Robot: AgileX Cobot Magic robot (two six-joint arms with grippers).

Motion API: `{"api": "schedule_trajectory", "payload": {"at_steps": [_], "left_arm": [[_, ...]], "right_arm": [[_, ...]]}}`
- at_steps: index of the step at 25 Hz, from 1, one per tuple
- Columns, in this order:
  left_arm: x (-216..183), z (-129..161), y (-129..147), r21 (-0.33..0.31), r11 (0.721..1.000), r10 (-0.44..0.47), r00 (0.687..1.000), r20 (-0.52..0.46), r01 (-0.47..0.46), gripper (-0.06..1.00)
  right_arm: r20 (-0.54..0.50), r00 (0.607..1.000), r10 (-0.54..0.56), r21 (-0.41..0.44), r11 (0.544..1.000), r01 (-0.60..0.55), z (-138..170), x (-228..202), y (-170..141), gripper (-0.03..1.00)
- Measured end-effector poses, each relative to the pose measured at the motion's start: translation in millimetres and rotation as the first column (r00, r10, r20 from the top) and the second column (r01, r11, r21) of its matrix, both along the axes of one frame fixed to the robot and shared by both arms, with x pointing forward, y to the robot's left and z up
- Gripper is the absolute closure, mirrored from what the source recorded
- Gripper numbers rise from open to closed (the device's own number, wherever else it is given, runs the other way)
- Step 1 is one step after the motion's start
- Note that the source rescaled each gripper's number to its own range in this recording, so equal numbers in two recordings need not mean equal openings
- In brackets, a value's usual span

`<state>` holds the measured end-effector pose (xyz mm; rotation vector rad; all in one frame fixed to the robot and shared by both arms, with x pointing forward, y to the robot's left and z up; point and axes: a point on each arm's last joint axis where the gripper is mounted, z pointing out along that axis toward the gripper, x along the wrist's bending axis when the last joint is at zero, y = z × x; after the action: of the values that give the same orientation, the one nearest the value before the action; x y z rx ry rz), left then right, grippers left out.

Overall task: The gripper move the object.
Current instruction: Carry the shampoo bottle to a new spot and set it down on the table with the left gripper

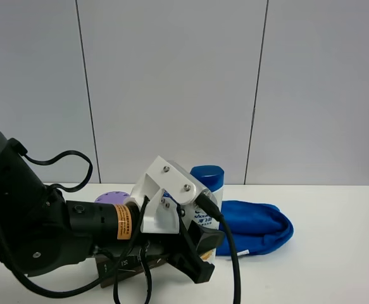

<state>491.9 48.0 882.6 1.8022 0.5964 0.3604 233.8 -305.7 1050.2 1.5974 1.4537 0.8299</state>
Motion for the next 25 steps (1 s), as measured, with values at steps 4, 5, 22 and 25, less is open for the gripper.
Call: {"api": "schedule_trajectory", "payload": {"at_steps": [4,5,22,25], "left_arm": [[0,-7,0,-0.02,1.0,0.004,1.0,-0.025,-0.005,0.94],[0,-7,-1,-0.023,1.0,0.005,1.0,-0.027,-0.006,0.94],[7,-24,6,-0.048,0.998,0.032,0.999,-0.038,-0.034,0.94],[7,-23,6,-0.059,0.998,0.027,0.999,-0.034,-0.029,0.94]], "right_arm": [[0.0,1.0,0.0,0.0,1.0,0.0,0,0,0,-0.03],[0.0,1.0,0.0,0.0,1.0,0.0,0,0,0,-0.03],[0.0,1.0,0.0,0.0,1.0,0.0,0,0,0,-0.03],[0.0,1.0,0.0,0.0,1.0,0.0,0,0,0,-0.03]]}}
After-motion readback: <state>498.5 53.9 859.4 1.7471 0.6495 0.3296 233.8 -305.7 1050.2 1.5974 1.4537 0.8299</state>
